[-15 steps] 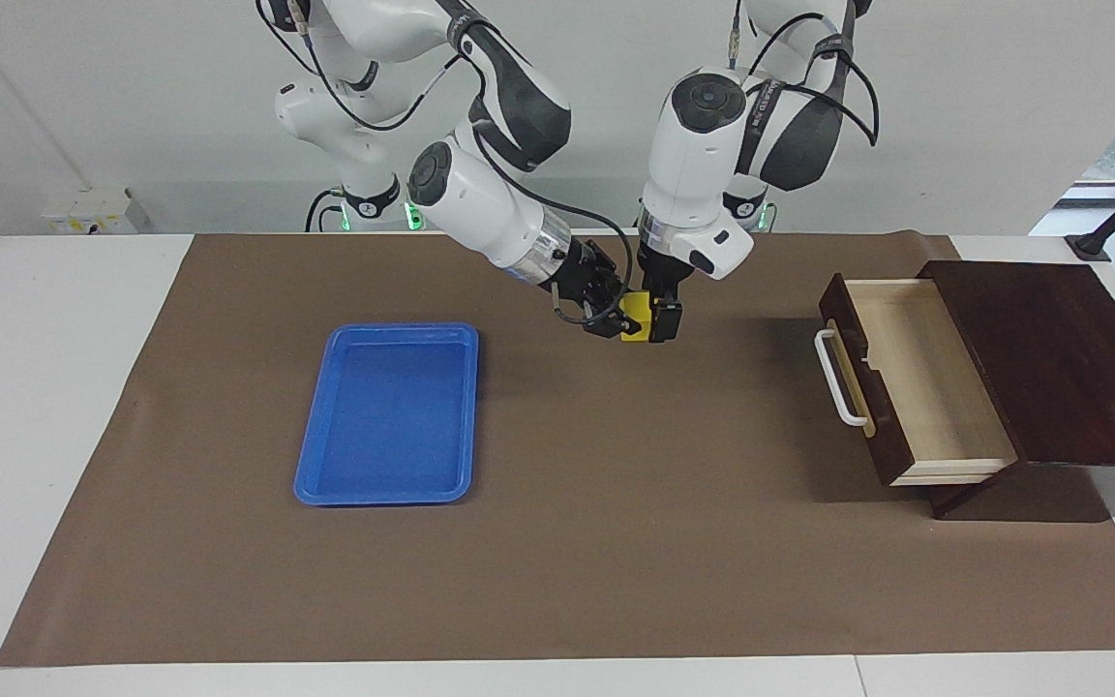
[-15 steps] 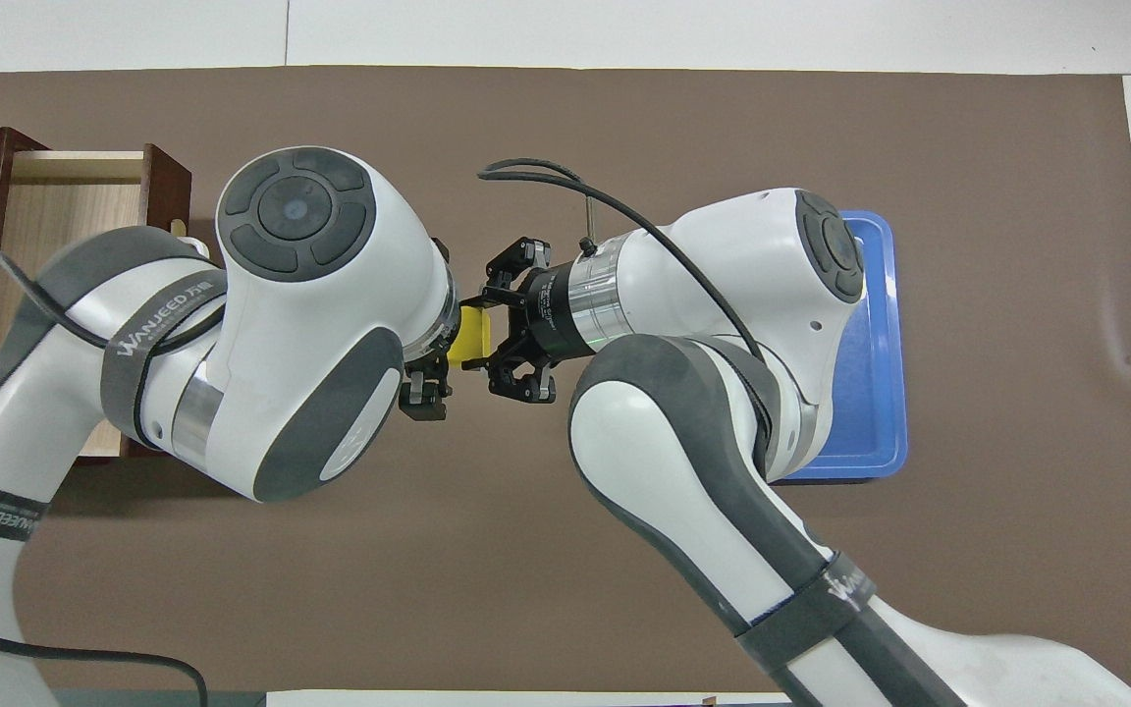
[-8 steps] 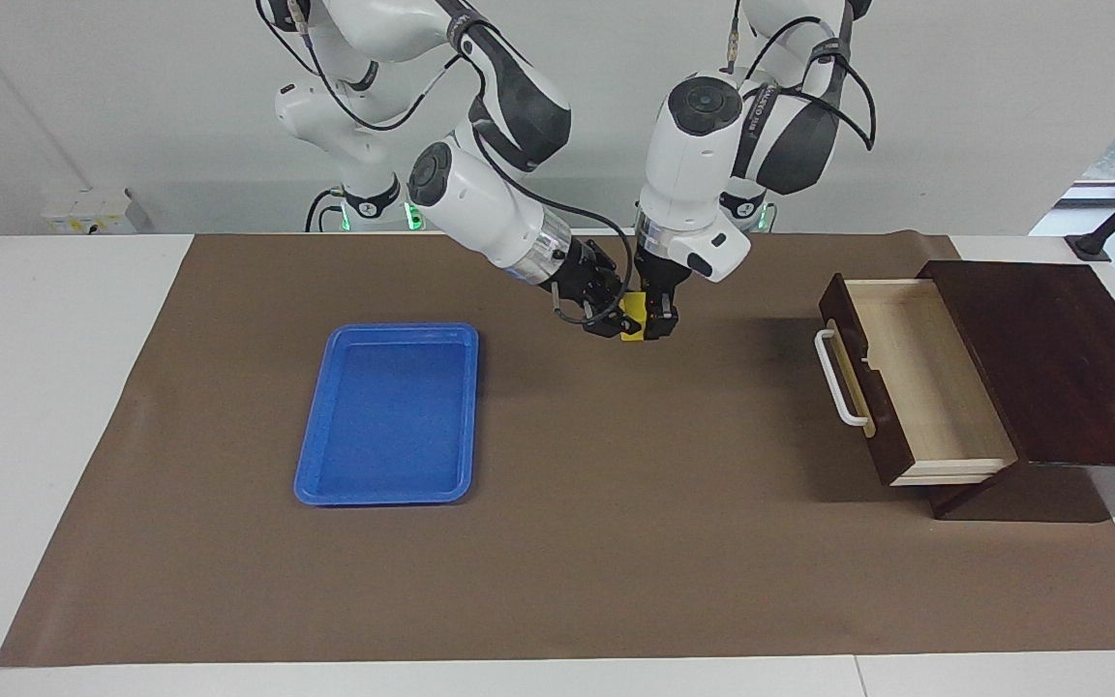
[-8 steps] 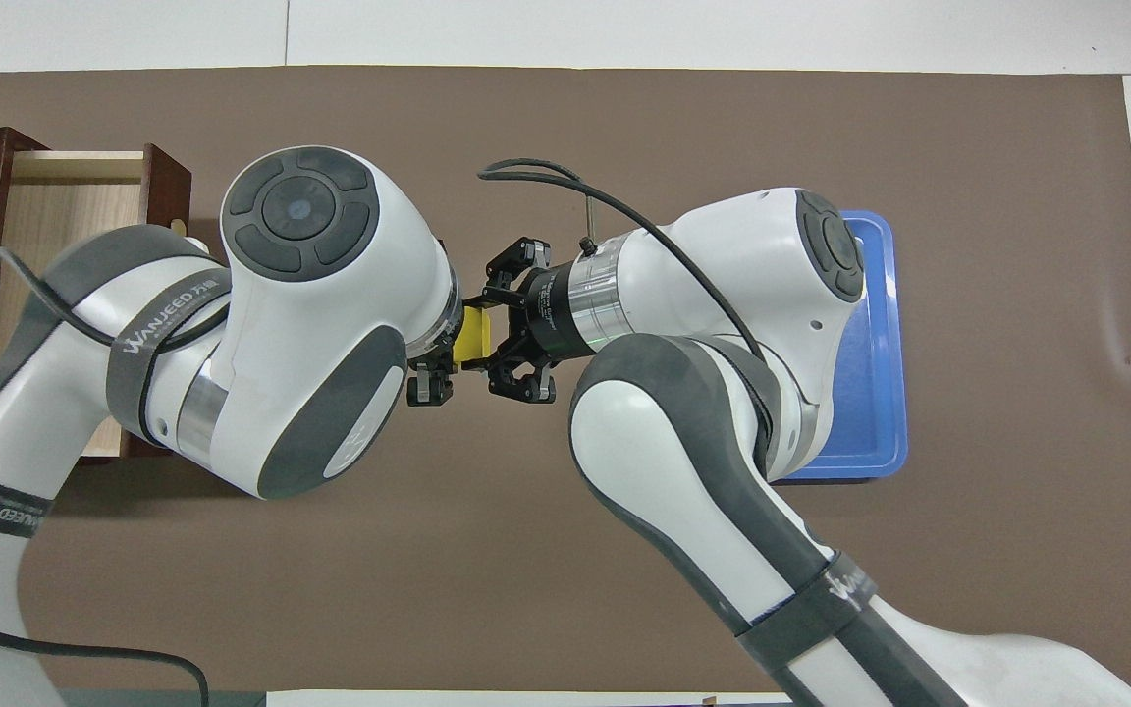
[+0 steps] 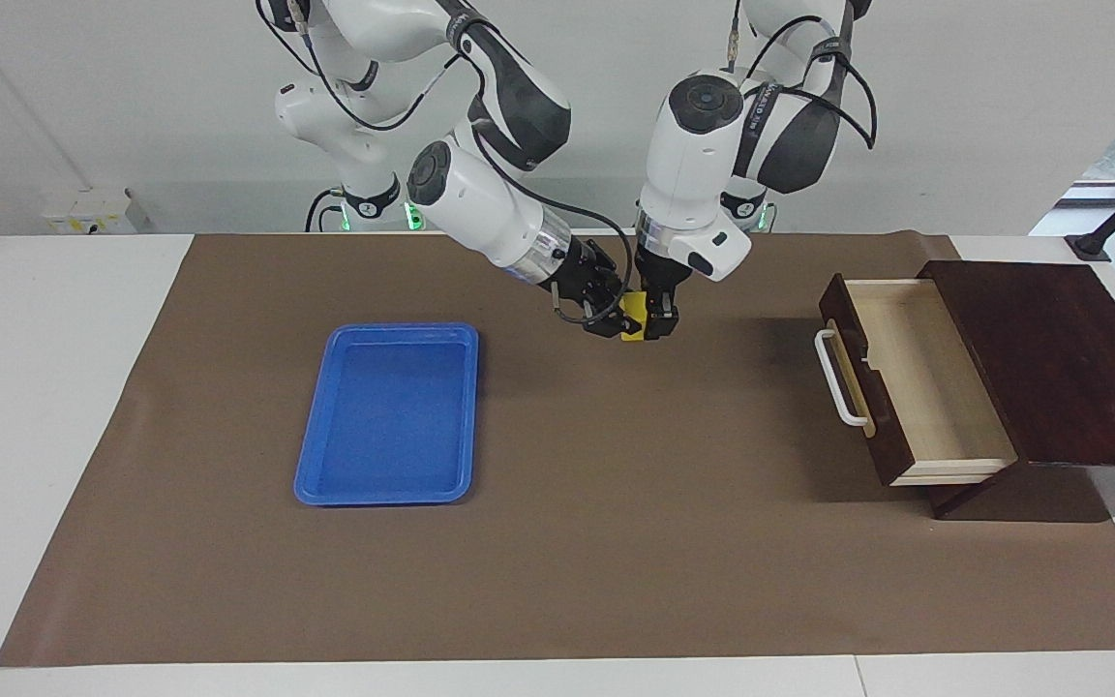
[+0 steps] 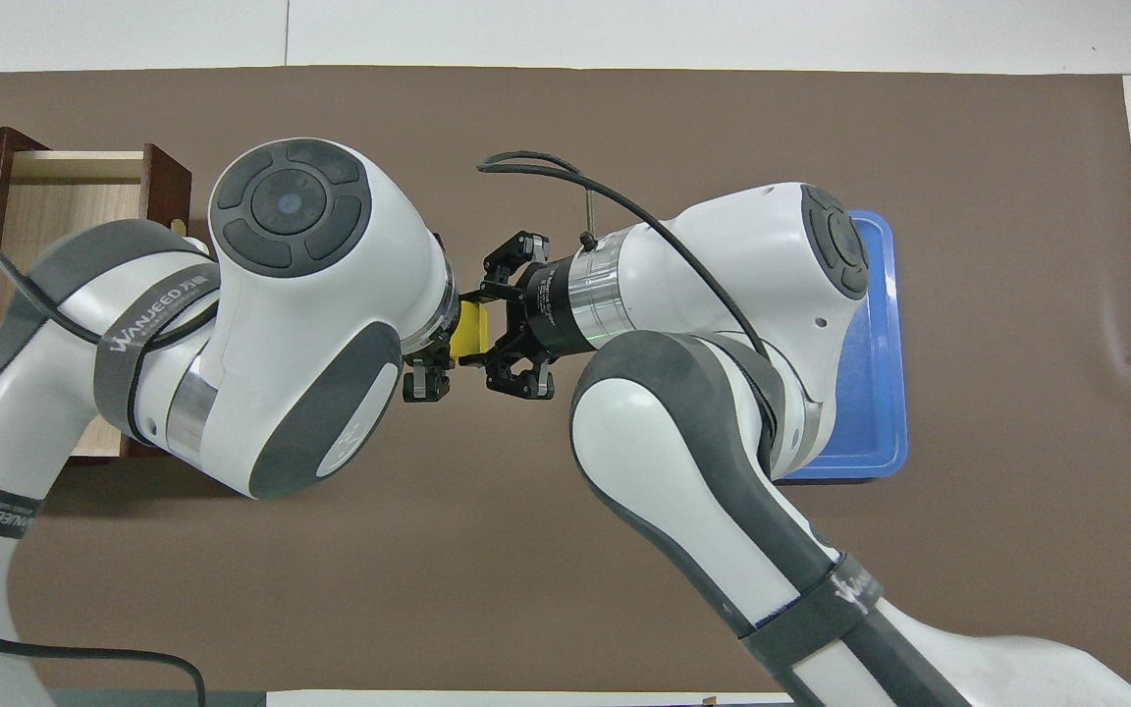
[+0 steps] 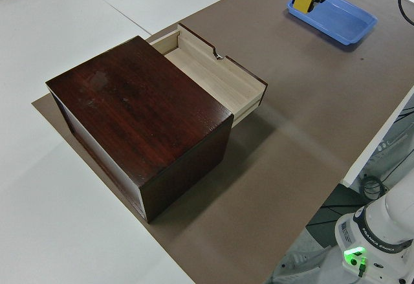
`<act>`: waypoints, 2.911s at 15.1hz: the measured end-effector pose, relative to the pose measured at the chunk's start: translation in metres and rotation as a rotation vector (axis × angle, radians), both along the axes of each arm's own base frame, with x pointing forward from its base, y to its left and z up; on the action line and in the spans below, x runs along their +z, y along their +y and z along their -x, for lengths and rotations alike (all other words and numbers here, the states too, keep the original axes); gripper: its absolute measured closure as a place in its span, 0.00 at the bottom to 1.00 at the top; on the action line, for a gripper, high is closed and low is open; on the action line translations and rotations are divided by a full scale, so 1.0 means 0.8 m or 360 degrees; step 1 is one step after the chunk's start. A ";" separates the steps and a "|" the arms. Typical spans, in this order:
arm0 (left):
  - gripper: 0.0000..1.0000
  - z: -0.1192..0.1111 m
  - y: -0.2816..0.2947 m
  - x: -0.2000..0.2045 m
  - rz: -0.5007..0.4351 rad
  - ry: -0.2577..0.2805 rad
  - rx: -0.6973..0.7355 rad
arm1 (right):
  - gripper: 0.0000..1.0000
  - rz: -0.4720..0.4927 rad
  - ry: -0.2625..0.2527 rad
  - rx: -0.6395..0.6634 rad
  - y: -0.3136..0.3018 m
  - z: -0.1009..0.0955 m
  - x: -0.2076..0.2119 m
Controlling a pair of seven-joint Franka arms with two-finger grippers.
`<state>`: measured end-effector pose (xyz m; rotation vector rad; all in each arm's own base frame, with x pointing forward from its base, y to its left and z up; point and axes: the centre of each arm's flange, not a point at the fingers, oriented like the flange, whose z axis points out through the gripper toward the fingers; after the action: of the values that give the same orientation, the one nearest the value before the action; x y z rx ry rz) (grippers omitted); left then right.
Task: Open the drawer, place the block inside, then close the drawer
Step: 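Place the cube in the drawer with the left gripper while the right gripper retracts, then open the left gripper and release the cube inside the drawer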
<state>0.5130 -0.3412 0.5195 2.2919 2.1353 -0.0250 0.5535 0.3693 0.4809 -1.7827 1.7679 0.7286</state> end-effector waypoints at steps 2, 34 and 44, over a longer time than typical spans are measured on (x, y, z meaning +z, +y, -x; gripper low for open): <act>0.45 -0.007 0.008 0.008 0.0003 -0.0016 0.0009 | 0.31 0.0001 0.0005 -0.0002 0.000 0.000 -0.001; 0.45 -0.123 0.458 -0.097 -0.0029 0.0037 0.0026 | 0.00 0.0756 -0.0793 0.2415 -0.454 0.025 0.173; 0.19 -0.117 0.454 -0.094 -0.0035 0.0023 0.0043 | 0.00 0.0788 -0.0809 0.2493 -0.459 0.034 0.146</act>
<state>0.6069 0.0224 0.4444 2.2811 2.1841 -0.0185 0.5266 0.0023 0.5979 -3.1594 -0.0886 0.2079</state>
